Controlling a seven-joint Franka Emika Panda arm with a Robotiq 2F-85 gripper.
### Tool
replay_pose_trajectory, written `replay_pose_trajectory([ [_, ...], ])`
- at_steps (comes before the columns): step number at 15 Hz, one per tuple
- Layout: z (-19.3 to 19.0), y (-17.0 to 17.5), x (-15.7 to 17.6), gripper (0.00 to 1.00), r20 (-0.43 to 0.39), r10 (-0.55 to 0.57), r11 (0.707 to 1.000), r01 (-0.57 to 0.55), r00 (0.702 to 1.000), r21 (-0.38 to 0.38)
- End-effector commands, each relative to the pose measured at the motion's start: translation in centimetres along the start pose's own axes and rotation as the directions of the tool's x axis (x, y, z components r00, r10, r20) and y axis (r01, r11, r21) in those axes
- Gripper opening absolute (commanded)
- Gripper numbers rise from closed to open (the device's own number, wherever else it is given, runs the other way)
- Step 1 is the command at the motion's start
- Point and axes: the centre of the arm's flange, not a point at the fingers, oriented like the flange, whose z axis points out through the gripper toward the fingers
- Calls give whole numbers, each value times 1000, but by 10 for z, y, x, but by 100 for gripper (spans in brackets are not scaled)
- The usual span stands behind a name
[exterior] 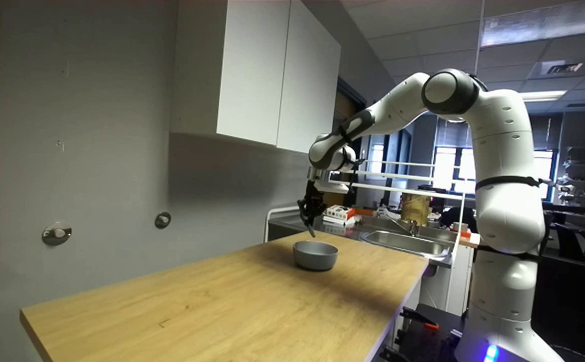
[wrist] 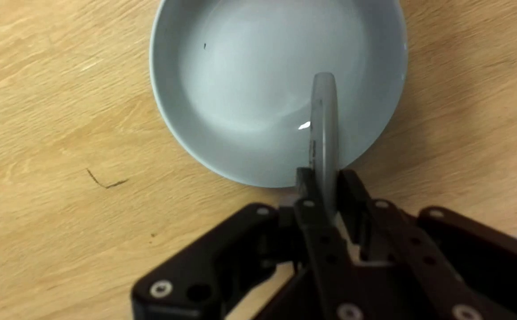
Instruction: Put the pen in the grey bowl
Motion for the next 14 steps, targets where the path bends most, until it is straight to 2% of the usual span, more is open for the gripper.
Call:
replay_pose_trajectory([
  [1, 6, 3, 13, 8, 10, 10, 1000, -10, 1000, 22],
  [2, 5, 3, 13, 8, 12, 14, 1000, -14, 1000, 23],
  [3, 5, 3, 12, 43, 16, 17, 1000, -17, 1000, 24],
  [4, 2, 2, 11, 43, 16, 18, 1000, -18, 1000, 24],
  [5, -1, 1, 9, 49, 13, 18, 1000, -19, 1000, 23],
  [10, -24, -8, -6, 87, 1, 13, 999, -13, 1000, 40],
  [12, -41, -19, -19, 99, 12, 3, 999, -3, 1000, 40],
  [14, -59, -32, -35, 100, 17, -7, 999, 6, 1000, 36],
])
